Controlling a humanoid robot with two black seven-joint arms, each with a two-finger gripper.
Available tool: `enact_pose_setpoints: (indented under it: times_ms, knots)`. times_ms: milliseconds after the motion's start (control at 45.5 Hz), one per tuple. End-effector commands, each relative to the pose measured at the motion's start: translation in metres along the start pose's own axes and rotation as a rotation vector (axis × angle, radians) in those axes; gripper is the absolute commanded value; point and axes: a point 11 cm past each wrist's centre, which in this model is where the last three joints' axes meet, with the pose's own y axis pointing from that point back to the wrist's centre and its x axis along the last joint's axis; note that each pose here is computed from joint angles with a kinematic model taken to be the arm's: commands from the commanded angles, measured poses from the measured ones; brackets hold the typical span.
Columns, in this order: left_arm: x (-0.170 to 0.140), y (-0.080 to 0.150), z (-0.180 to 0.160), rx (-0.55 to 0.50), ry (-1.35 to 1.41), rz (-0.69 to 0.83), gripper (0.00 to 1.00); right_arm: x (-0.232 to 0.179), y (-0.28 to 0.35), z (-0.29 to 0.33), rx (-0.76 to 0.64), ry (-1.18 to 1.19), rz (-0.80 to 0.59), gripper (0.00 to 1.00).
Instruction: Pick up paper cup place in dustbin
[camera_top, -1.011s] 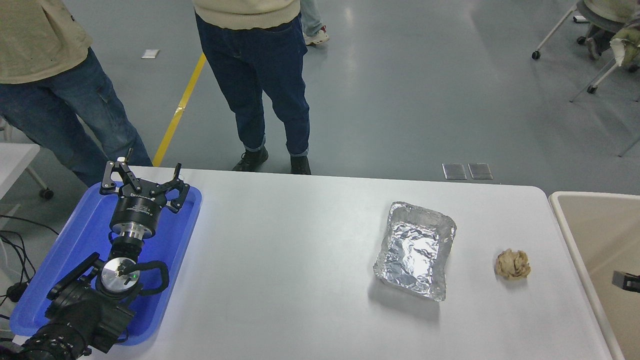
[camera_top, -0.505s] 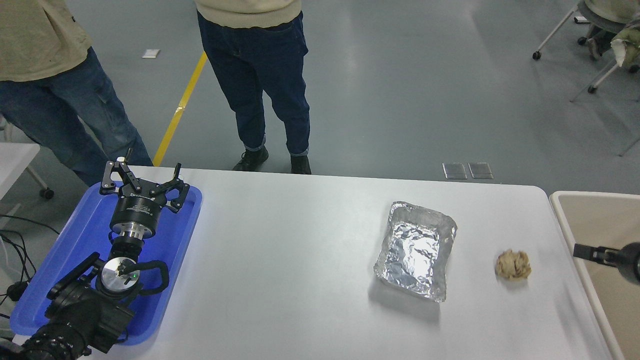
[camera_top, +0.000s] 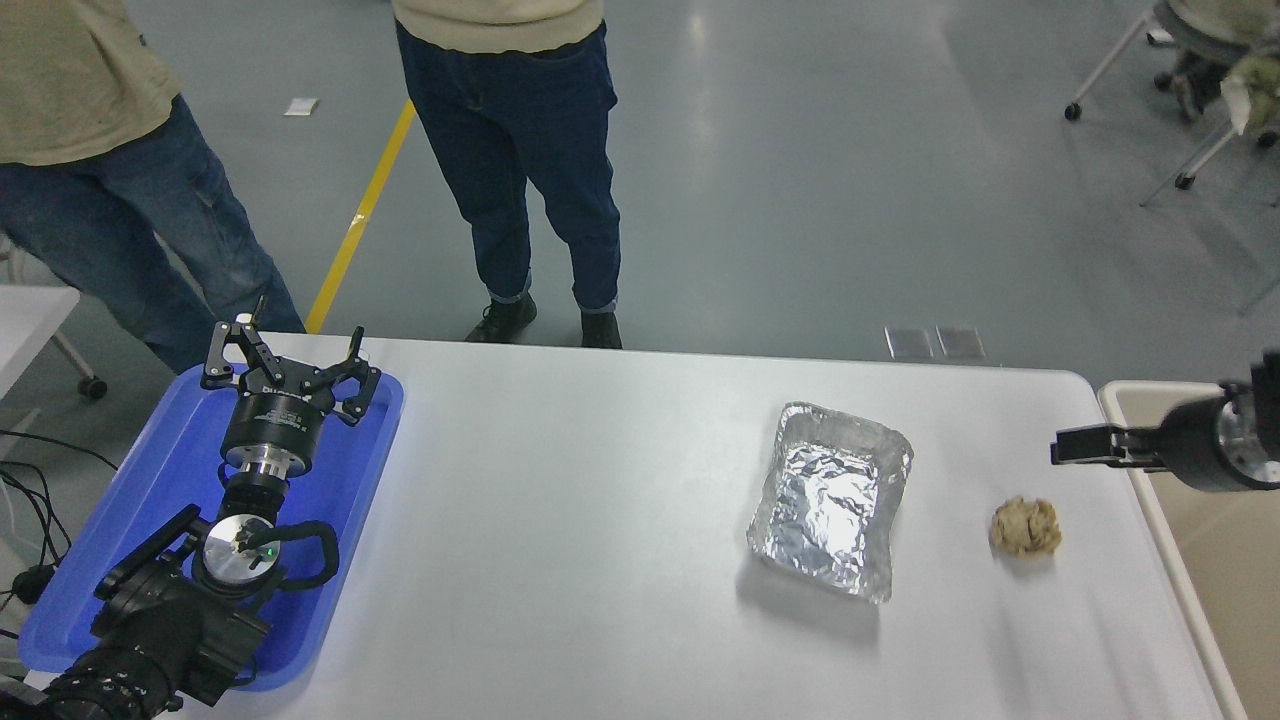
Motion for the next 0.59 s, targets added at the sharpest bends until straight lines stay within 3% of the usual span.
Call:
enact_pose_setpoints:
  times_ms: [0,571]
  knots:
    - [0.0,0.0,0.0,0.0,0.0,0.001,1.0,0.024,0.045,-0.06,0.024,0.051,-0.096,1.0]
    - [0.0,0.003,-0.003,0.001,0.005,-0.015,1.0,0.038,0.103,-0.208,0.097,0.156,-0.209,1.0]
